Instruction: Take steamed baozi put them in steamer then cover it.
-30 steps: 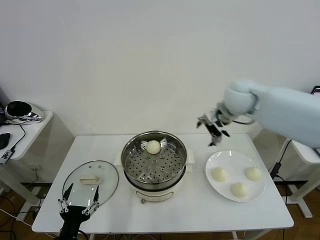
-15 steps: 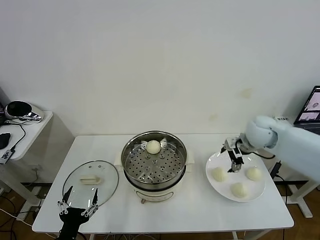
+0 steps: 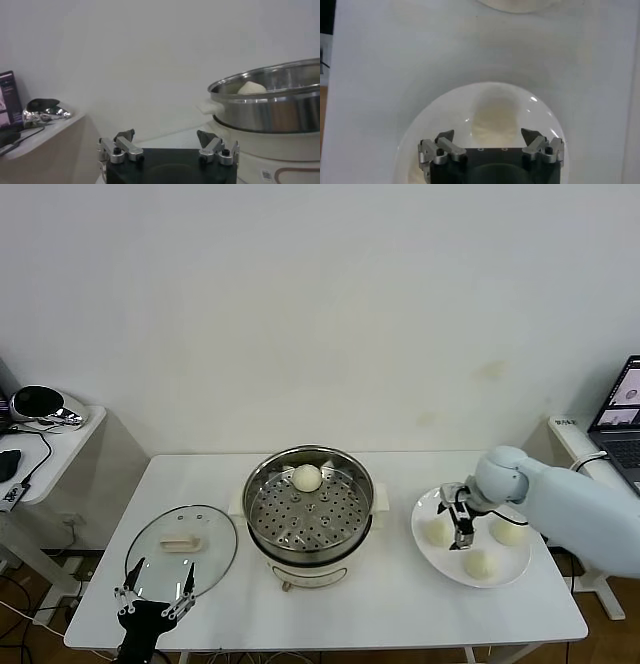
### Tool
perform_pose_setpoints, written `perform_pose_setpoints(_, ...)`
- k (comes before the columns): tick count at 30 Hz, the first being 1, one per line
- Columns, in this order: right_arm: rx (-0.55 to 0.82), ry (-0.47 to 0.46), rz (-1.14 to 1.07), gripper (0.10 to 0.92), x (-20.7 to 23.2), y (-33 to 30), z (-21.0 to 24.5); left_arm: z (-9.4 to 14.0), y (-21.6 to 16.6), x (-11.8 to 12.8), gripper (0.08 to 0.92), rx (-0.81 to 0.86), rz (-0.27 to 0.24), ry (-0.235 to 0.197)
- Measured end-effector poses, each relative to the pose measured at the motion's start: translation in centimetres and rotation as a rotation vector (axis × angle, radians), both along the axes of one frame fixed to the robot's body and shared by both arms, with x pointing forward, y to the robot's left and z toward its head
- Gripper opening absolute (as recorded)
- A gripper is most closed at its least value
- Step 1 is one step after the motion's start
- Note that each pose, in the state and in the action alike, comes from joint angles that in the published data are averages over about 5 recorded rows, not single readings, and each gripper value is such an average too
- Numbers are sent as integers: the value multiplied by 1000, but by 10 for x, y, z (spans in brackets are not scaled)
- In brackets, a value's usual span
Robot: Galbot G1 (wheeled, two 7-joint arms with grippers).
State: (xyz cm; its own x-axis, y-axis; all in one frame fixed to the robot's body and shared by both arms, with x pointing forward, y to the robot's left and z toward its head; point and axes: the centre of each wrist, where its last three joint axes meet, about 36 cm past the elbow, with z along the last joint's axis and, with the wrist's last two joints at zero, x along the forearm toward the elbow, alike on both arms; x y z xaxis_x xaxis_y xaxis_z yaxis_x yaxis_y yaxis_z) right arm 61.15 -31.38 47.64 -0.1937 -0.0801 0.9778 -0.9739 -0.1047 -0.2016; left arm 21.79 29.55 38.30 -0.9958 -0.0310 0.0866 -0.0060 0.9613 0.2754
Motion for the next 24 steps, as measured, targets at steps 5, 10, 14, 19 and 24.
perform_pose_setpoints(5,-8,-6,-16,823,8,0,-10,-2,0,-2,823,0,4,0)
perform_pose_setpoints(10,-17,-8,-34,822,15,0,-18,-3,0,-2,823,1,5,-3)
perform_pose_setpoints(14,-22,-5,-43,809,18,0,-23,-3,0,-2,823,2,6,-3)
perform_pose_setpoints(19,-22,6,-49,730,20,1,-28,-3,0,-3,823,4,6,-2)
perform_pose_setpoints(24,-20,10,-54,626,22,0,-27,-3,-1,-3,823,4,6,-3)
